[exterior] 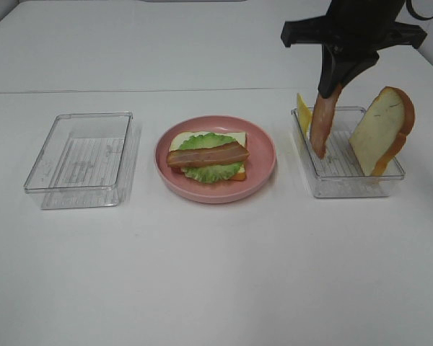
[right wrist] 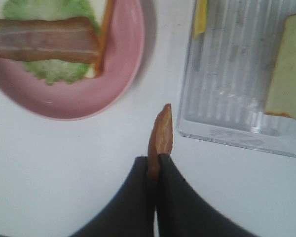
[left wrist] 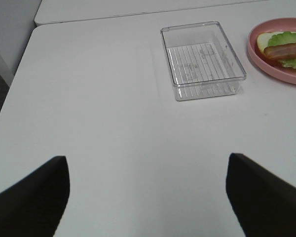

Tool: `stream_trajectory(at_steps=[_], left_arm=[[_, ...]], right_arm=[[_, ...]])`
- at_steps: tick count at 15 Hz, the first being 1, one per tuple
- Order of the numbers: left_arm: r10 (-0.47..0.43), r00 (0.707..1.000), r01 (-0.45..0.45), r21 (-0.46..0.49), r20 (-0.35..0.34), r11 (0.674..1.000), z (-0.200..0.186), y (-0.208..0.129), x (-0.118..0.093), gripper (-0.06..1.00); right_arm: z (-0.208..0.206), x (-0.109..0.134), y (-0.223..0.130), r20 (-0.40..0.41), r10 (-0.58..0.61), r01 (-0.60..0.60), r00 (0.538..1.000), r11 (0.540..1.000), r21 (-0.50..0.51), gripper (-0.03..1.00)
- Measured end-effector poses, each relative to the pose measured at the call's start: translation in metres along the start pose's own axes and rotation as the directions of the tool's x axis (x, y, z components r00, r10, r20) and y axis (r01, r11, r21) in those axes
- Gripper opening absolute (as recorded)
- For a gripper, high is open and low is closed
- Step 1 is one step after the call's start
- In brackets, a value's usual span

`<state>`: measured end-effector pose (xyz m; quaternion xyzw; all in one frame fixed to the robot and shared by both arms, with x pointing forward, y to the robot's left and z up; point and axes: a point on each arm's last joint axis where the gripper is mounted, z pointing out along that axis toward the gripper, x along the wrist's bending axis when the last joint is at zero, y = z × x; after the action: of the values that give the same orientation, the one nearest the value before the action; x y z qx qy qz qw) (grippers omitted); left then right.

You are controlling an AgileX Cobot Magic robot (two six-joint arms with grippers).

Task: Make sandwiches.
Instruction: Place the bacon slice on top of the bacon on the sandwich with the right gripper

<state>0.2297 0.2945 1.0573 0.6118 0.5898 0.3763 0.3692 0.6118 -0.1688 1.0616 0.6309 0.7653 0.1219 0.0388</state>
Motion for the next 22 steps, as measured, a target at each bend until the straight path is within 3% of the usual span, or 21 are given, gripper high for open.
stream_trajectory(at_steps=[2,3,4,5,8,14,22], left_arm=[[0.0,1.0,0.0,0.0,0.0,1.0,0.0,0.0,0.0,0.79],[0.0,1.0,0.0,0.0,0.0,1.0,0.0,0.0,0.0,0.79],[0.0,1.0,0.0,0.0,0.0,1.0,0.0,0.0,0.0,0.79],[0.0,1.0,0.0,0.0,0.0,1.0,0.0,0.0,0.0,0.79],[0.0,1.0,0.0,0.0,0.0,1.0,0.0,0.0,0.0,0.79],[0.0,1.0,0.0,0.0,0.0,1.0,0.0,0.0,0.0,0.79],[0.0,1.0,0.0,0.0,0.0,1.0,0.0,0.0,0.0,0.79]], right_arm=[[-0.016,0.014,-0.004,-0.149,0.013,-0.016,0.989,1.0,-0.018,0.02],[-0.017,0.016,-0.004,-0.178,0.016,-0.02,0.984,1.0,-0.018,0.02],[-0.019,0.032,-0.002,-0.27,0.017,-0.031,0.963,0.998,-0.046,0.02],[-0.019,0.036,-0.001,-0.282,0.013,-0.032,0.959,0.997,-0.065,0.02],[-0.01,0.085,0.003,-0.365,-0.053,-0.014,0.929,0.984,-0.179,0.02],[0.06,0.131,0.01,-0.424,-0.033,-0.042,0.905,0.985,-0.167,0.02],[0.096,0.143,0.037,-0.478,0.002,-0.109,0.878,0.974,-0.197,0.02]])
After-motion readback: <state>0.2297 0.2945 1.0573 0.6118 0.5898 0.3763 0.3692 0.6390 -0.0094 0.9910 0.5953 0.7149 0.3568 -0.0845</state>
